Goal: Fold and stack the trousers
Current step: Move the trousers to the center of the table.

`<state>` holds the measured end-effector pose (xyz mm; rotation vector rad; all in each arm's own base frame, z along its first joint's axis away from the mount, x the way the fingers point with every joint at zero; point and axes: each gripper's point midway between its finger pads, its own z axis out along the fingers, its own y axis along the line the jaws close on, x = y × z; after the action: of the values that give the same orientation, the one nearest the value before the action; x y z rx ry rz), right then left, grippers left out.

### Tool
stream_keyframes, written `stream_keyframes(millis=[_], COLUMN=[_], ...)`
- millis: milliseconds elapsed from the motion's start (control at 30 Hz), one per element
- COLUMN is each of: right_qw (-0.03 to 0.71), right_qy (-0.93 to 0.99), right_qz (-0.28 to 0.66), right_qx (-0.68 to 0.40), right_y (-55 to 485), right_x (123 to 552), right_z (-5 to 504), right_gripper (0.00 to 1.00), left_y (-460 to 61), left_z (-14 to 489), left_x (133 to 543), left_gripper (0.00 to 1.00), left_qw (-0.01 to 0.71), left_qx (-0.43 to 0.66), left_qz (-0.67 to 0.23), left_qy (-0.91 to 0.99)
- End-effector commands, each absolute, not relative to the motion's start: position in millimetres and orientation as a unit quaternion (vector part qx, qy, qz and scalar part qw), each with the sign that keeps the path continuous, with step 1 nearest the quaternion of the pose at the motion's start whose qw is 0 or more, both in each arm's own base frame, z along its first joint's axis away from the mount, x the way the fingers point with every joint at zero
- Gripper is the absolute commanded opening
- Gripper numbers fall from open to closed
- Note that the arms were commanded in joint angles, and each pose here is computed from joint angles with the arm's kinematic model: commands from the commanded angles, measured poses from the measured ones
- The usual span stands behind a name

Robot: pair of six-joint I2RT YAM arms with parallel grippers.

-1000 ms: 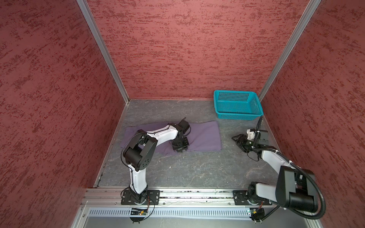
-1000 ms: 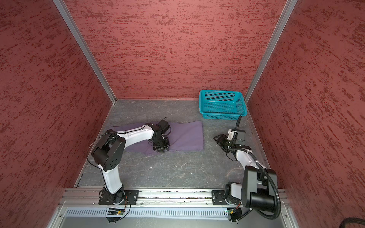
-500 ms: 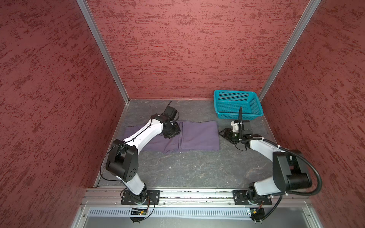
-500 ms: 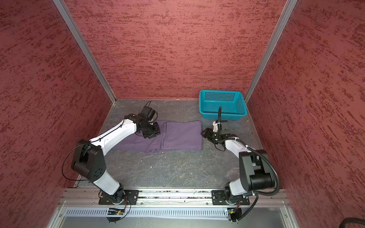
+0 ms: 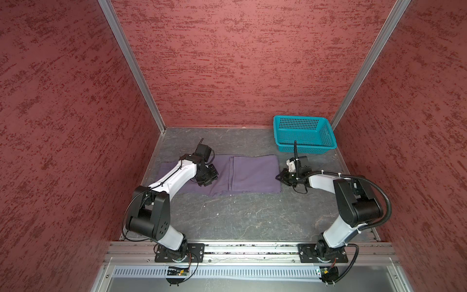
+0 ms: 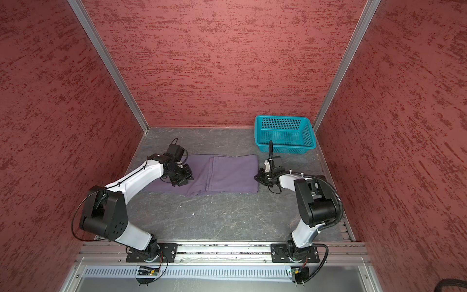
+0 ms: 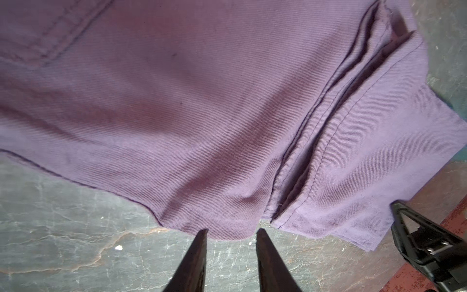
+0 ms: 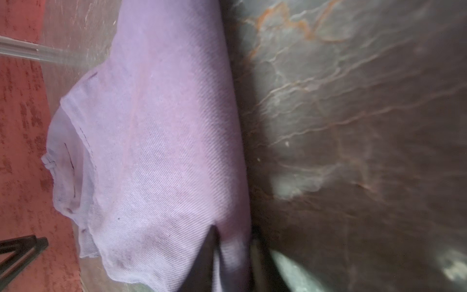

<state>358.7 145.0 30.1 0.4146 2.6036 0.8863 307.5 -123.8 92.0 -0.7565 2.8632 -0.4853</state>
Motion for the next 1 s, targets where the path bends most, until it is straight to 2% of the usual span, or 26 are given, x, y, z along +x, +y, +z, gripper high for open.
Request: stream_keyframes(millis=[0, 67, 133, 300, 467, 533, 667, 733, 900, 967], right_qw=[0.193, 0.206, 0.220, 0.236, 0.228, 0.226, 0.225, 0.225, 0.237, 0.240], right_qy=[0.924, 0.933, 0.941, 0.950, 0.952, 0.953, 0.952, 0.951, 0.945, 0.943], right_qz=[0.301, 0.265, 0.224, 0.162, 0.149, 0.145, 0.131, 0.129, 0.139, 0.142], right_qx=[0.138, 0.132, 0.127, 0.126, 0.137, 0.142, 0.160, 0.169, 0.178, 0.179], right_y=[141.6, 129.0, 112.2, 81.1, 69.8, 66.5, 50.7, 41.6, 36.9, 37.2], right_x=[356.6, 354.3, 353.1, 350.5, 342.7, 339.7, 336.1, 335.3, 335.1, 334.5], right_z=[34.8, 40.7, 49.7, 66.1, 61.4, 57.4, 54.6, 55.1, 65.6, 66.9], right_gripper=[0.08, 0.01, 0.00, 0.00, 0.02, 0.06, 0.07, 0.12, 0.40, 0.45], left_y=[-131.9, -141.2, -152.3, -173.7, -211.7, -229.2, -264.2, -282.5, -297.0, -296.3], left_z=[98.5, 97.8, 95.2, 84.6, 79.2, 73.4, 64.1, 63.6, 56.3, 53.0], left_x=[314.6, 315.2, 314.5, 314.1, 315.4, 317.1, 323.0, 327.6, 335.5, 337.3], left_gripper=[0.35, 0.35, 0.35, 0.37, 0.48, 0.50, 0.50, 0.55, 0.61, 0.62], left_qw=[0.090, 0.088, 0.084, 0.069, 0.066, 0.065, 0.064, 0.070, 0.080, 0.084], left_qx=[-0.228, -0.214, -0.197, -0.173, -0.131, -0.120, -0.106, -0.097, -0.085, -0.086], left_qz=[-0.175, -0.183, -0.188, -0.187, -0.188, -0.196, -0.227, -0.248, -0.241, -0.237], left_qy=[0.954, 0.956, 0.959, 0.965, 0.971, 0.971, 0.966, 0.961, 0.964, 0.964])
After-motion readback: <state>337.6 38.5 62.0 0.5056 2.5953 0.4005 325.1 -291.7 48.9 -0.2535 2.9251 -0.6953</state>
